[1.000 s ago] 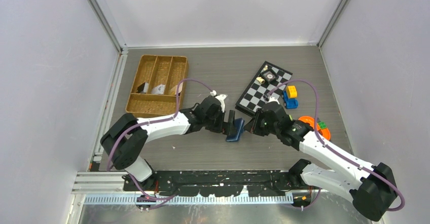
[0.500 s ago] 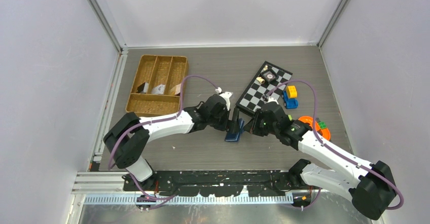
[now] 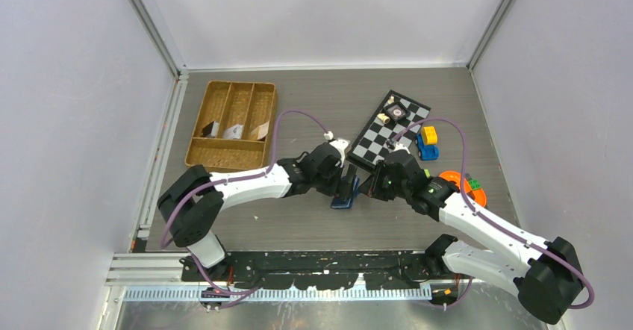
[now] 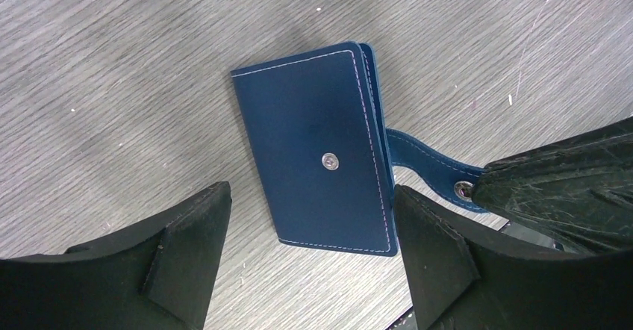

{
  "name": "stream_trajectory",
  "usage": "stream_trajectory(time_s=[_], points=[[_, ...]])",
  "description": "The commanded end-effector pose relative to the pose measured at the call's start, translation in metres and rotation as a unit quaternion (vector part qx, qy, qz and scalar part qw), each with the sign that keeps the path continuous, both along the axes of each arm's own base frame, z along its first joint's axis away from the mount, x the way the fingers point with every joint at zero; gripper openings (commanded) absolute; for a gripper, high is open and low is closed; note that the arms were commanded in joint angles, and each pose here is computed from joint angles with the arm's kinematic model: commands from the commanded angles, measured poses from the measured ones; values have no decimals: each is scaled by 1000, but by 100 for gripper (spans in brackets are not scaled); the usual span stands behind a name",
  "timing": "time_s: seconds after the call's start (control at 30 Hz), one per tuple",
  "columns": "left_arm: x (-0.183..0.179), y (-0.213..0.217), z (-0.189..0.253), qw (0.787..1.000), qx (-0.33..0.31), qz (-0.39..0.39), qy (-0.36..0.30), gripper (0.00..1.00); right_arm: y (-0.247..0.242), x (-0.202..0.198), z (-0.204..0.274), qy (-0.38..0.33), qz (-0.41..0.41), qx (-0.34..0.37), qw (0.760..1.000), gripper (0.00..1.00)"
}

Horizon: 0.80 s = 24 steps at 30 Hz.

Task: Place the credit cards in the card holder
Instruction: Open the card holder at the center of the board.

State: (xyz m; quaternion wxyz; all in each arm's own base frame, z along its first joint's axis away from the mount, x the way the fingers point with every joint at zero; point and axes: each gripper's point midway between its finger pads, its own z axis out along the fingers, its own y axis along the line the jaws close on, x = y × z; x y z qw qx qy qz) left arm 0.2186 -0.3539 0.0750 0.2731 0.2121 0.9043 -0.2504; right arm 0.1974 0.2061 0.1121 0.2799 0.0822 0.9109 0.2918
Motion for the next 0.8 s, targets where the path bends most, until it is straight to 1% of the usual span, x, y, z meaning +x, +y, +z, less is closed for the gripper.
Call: stream_trajectory(time_s=[0.0,0.1,0.27,0.37,0.53,0.63,0.7,0.77], points=[[6,-9,12,1000,-12,-7,-20,81,6,7,24,-28,-3,27,999,0],[6,-6,10,1000,-9,-2,-19,80,4,7,29,-34,-7,28,999,0],[9,2,7,1000,10,15,-23,71,1,6,30,-36,-10,27,999,0],[10,7,5,999,25,19,-29,68,0,5,30,-36,-10,25,999,0],[10,7,7,999,27,19,-34,64,-1,4,27,-33,-11,21,999,0],[10,6,7,999,27,18,-35,58,-2,3,24,-29,-12,18,999,1],[11,8,8,999,30,22,-38,55,-4,2,21,-25,-12,14,1000,0],[12,9,8,998,35,26,-44,52,-11,3,15,-25,-25,-2,999,0]])
